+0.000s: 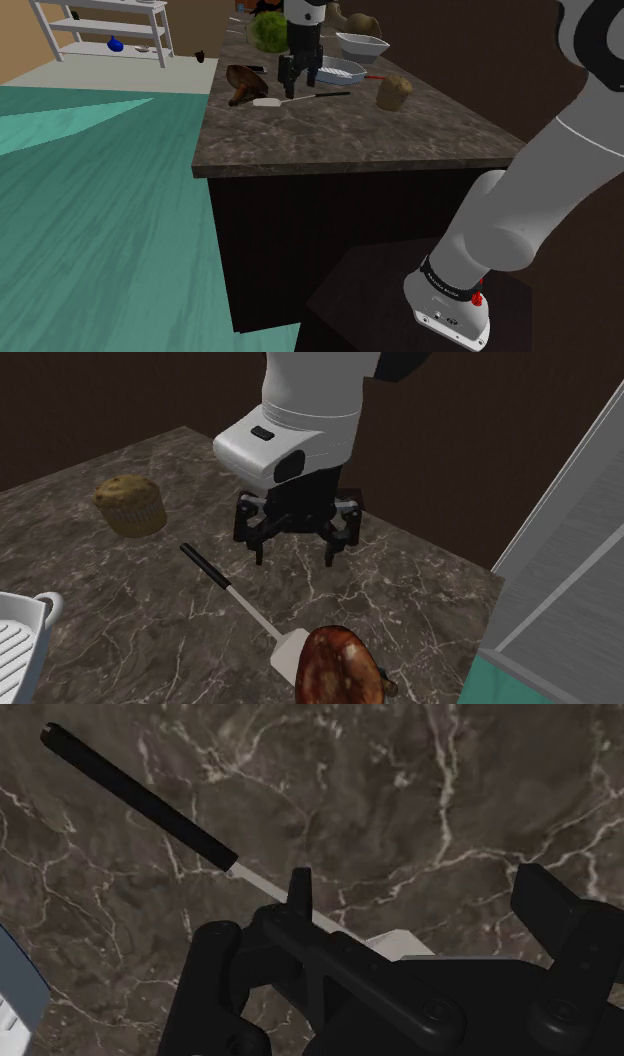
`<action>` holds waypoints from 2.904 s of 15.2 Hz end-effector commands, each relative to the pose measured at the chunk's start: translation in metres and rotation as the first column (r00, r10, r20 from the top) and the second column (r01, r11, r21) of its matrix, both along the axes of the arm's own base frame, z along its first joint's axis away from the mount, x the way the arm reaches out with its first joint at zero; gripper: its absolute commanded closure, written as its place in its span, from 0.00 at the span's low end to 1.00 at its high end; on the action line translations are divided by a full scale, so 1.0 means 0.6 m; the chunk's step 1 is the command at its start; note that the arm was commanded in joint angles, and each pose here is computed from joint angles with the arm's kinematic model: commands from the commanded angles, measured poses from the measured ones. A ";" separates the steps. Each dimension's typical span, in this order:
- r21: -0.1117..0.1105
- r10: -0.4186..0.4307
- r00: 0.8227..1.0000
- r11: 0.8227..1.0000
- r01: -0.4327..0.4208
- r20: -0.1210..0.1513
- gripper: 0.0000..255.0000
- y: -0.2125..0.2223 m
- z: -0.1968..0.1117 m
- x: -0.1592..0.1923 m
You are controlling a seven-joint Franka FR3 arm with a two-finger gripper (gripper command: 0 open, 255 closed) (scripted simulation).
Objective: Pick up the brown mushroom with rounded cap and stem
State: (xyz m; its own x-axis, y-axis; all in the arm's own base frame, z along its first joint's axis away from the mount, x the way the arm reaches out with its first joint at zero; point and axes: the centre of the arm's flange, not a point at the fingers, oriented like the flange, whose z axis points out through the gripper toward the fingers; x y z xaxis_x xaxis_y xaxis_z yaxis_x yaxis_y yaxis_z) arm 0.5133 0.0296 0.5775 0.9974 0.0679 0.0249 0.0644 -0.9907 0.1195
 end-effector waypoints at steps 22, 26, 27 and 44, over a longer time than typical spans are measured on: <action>-0.084 0.202 0.967 0.978 -0.191 0.157 0.00 0.119 0.006 0.227; -0.084 0.202 0.967 0.978 -0.191 0.158 1.00 0.118 0.006 0.228; -0.084 0.202 0.967 0.978 -0.191 0.158 1.00 0.118 0.006 0.228; -0.084 0.202 0.967 0.978 -0.191 0.157 1.00 0.119 0.103 0.227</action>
